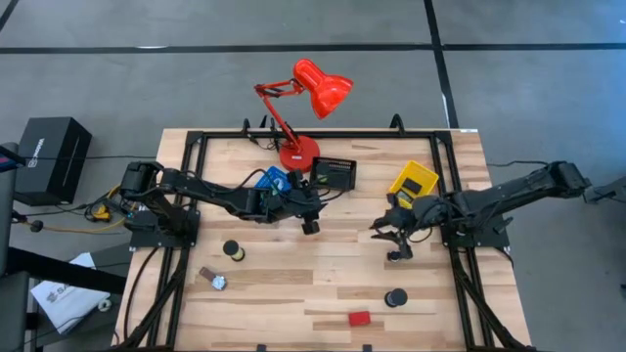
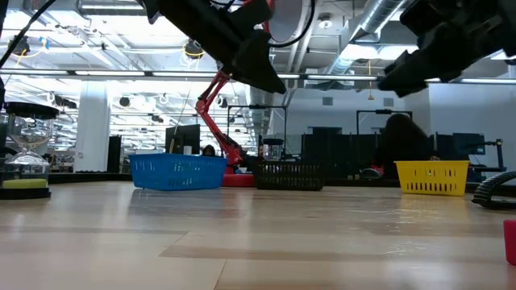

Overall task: Pick & Place Office items
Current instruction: Put the black watch into the blue bin

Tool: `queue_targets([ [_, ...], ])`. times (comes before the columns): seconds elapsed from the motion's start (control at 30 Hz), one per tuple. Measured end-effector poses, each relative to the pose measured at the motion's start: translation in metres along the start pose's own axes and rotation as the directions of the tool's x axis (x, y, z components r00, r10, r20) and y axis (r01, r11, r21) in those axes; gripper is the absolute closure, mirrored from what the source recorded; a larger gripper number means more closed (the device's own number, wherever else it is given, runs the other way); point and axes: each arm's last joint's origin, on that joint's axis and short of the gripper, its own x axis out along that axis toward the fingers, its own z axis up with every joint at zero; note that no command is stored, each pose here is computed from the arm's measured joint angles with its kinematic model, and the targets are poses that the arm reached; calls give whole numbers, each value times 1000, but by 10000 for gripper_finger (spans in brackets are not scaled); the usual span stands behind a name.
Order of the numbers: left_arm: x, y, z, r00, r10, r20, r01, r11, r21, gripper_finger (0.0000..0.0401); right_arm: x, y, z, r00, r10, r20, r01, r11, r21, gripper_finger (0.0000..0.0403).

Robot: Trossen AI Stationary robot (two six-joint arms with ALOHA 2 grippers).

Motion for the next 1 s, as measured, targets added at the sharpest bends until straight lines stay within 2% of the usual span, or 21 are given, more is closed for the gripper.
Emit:
queue_targets([
  [0.17, 0, -4, 2, 990, -139, 28, 141, 987, -81, 197, 13, -9, 4, 995, -43, 89, 43, 999, -5, 297],
  [0.27, -1, -6, 3, 978, -206, 41, 209, 971, -112, 197, 21, -13, 0, 996, -61, 65, 61, 998, 4, 297],
  [0.43, -4, -12, 4, 957, -285, 49, 288, 952, -106, 197, 35, -15, -10, 998, -67, -2, 67, 996, 56, 297],
  [0.6, -6, -17, 4, 912, -406, 58, 410, 907, -97, 197, 51, -15, -15, 998, -66, -4, 66, 996, 65, 297],
  [0.83, -6, -17, 5, 910, -411, 64, 415, 904, -97, 197, 68, -14, -25, 1000, 3, -19, -1, 995, 96, 297],
  [1.0, -6, -17, 5, 910, -410, 66, 415, 905, -98, 197, 75, -16, -26, 1000, 2, 7, -2, 1000, 28, 297],
])
